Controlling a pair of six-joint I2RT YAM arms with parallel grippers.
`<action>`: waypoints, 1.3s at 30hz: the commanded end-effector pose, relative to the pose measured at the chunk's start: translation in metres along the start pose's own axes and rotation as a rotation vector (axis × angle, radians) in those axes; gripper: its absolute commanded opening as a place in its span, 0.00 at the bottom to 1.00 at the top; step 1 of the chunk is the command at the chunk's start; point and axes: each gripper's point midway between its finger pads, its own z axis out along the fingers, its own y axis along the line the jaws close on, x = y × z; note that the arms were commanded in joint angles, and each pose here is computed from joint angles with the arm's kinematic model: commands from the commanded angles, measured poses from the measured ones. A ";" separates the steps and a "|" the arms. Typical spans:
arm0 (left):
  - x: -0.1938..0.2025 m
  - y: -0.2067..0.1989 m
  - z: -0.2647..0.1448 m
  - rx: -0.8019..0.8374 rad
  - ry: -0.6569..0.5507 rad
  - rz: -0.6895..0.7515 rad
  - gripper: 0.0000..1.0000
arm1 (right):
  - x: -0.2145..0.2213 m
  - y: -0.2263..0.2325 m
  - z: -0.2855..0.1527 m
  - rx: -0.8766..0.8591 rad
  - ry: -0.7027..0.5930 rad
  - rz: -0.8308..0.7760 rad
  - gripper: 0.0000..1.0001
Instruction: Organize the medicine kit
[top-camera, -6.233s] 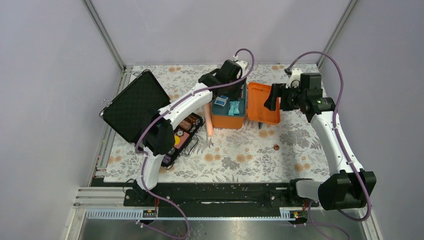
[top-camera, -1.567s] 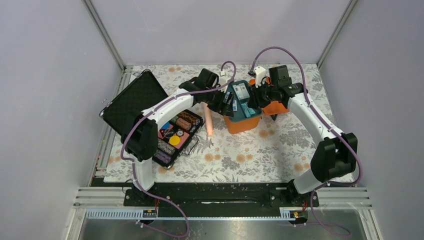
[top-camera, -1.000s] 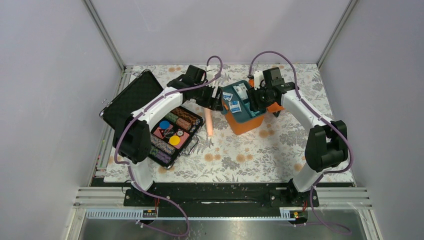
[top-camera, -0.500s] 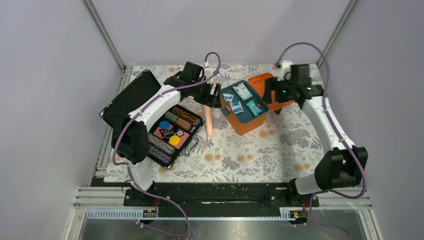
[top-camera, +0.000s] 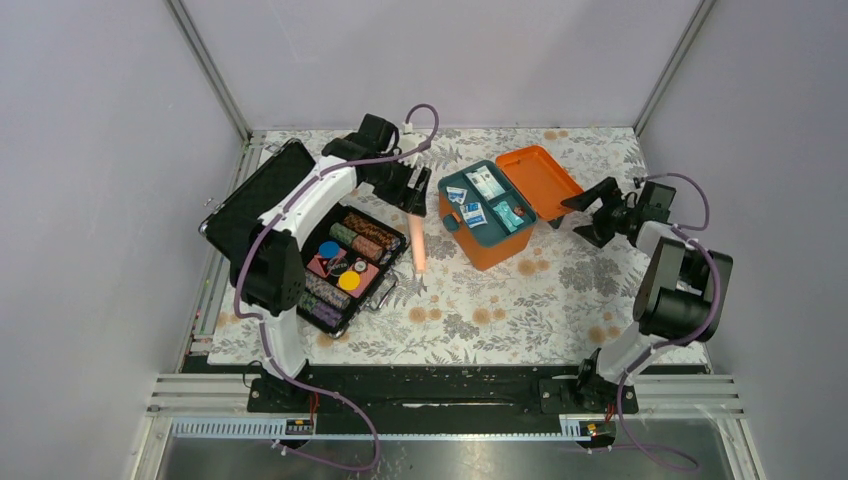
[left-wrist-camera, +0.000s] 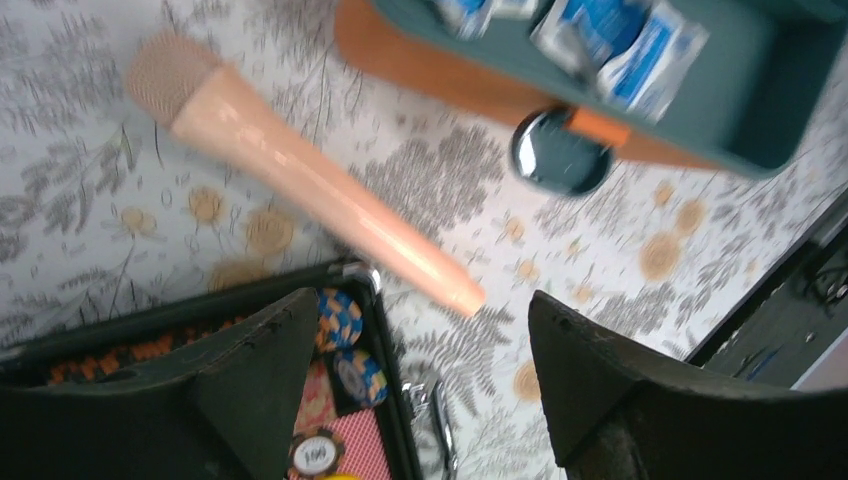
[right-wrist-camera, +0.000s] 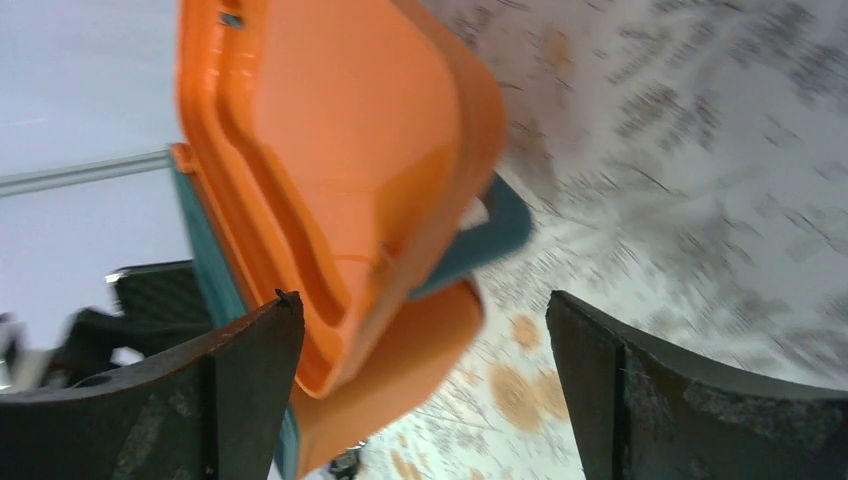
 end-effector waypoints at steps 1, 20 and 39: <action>0.029 0.027 -0.015 -0.039 0.120 0.070 0.77 | -0.030 0.069 0.003 -0.353 -0.020 -0.022 0.98; 0.053 0.078 -0.030 -0.185 0.152 0.048 0.77 | -0.050 0.122 -0.023 -0.603 -0.057 -0.126 0.92; 0.051 0.065 -0.012 -0.098 0.104 -0.046 0.76 | 0.082 0.215 -0.098 -0.661 0.046 -0.668 0.91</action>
